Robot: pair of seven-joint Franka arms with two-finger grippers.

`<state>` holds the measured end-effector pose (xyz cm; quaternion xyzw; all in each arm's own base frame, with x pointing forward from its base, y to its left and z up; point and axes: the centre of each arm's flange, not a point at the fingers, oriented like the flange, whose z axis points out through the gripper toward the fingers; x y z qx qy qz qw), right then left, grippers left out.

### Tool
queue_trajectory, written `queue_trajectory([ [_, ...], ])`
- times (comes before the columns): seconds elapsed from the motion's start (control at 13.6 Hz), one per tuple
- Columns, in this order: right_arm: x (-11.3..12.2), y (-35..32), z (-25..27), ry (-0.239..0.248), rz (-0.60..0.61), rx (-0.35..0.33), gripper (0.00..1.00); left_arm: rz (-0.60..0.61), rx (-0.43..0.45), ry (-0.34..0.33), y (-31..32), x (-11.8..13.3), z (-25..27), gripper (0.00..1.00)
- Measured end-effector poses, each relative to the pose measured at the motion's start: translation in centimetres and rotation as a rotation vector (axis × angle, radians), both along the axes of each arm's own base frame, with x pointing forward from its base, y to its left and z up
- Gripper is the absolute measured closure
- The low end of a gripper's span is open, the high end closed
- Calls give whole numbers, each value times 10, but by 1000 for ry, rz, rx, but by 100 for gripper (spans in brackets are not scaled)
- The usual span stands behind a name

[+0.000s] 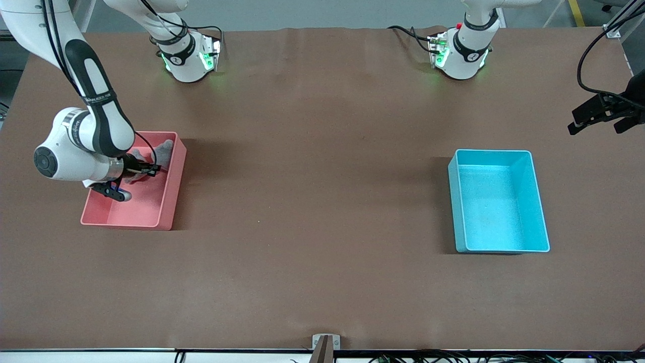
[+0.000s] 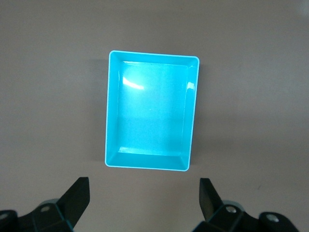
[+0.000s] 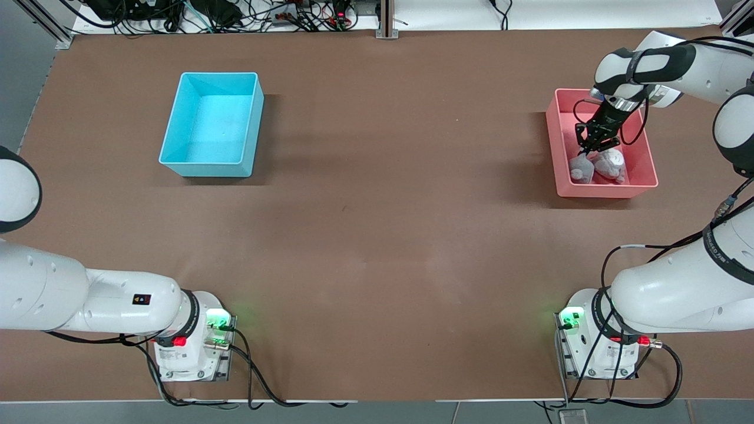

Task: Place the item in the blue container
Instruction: 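Lift the grey plush out of the pink box with the right gripper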

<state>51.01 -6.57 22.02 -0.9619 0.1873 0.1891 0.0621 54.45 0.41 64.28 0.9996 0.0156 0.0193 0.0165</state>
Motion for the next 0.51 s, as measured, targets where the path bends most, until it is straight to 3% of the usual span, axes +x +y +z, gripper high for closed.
queue_trajectory([
  [0.51,15,-1,20,10,7,13,96,0,0,0,0,0,0,0],
])
